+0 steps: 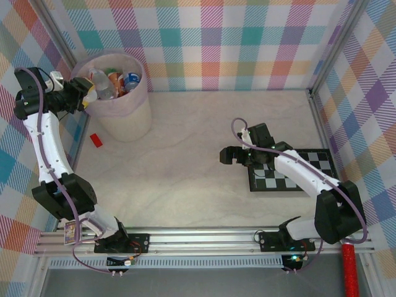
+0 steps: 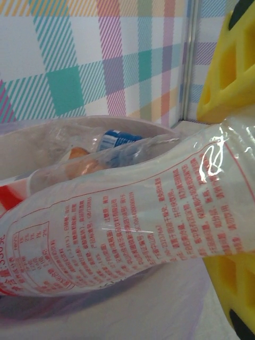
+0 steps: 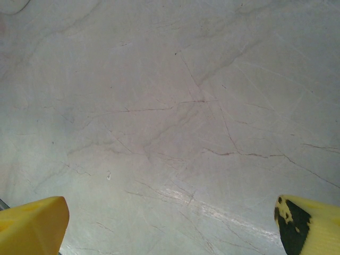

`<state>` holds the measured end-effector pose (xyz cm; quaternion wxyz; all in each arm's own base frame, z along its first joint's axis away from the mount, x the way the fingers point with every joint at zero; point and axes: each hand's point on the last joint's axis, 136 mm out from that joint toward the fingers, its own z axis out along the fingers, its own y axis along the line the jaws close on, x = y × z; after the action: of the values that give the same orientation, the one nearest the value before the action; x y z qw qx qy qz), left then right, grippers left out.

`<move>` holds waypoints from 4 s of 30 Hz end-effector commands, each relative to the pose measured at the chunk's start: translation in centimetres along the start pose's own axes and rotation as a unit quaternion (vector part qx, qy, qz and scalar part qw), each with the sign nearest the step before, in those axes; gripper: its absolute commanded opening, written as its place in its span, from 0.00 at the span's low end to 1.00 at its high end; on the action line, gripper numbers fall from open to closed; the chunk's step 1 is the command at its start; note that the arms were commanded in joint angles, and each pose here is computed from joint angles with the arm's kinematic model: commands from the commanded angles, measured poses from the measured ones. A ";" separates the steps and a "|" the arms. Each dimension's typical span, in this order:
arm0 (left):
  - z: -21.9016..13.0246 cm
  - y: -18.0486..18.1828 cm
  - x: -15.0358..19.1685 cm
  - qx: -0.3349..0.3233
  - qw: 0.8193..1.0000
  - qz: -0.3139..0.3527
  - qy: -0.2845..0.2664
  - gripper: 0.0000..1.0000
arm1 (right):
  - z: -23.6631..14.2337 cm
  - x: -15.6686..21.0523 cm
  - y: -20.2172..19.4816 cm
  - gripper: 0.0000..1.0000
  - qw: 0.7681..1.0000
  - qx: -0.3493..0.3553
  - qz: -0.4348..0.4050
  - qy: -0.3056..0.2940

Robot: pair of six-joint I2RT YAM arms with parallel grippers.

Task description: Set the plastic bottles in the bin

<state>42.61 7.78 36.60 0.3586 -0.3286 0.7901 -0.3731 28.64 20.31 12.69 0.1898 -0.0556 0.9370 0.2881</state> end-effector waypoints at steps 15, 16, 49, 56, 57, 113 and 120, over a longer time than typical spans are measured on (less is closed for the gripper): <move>-5.1 0.0 0.0 -0.115 0.983 0.119 -0.084 0.88 | 0.6 -0.3 1.6 0.99 1.000 -0.021 -0.008 0.003; -5.7 0.0 0.2 -0.127 0.980 0.127 -0.090 0.88 | 0.7 -0.3 1.5 0.99 1.000 -0.021 -0.007 0.003; 4.3 -0.6 0.8 -0.158 0.967 0.196 -0.034 0.42 | 1.0 0.0 1.3 0.99 1.000 -0.013 0.000 0.012; 3.2 -2.0 1.1 -0.137 0.968 0.204 -0.042 0.48 | 1.1 0.0 1.5 0.99 1.000 -0.016 -0.001 0.013; 2.7 -2.6 1.2 -0.127 0.969 0.207 -0.045 0.52 | 1.0 0.0 1.6 0.99 1.000 -0.016 -0.002 0.013; -1.3 -16.0 -0.7 -0.016 0.905 0.370 -0.209 0.85 | -1.3 -1.5 1.9 0.99 0.999 0.016 -0.037 -0.018; -5.4 -10.6 2.6 -0.057 0.903 0.348 -0.244 0.94 | -4.6 -3.9 -0.5 0.99 0.987 0.117 -0.085 -0.070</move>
<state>40.27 1.64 49.70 0.6344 -0.1066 0.7595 -0.0969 30.33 19.54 15.83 0.2474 -0.0801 0.9399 0.2211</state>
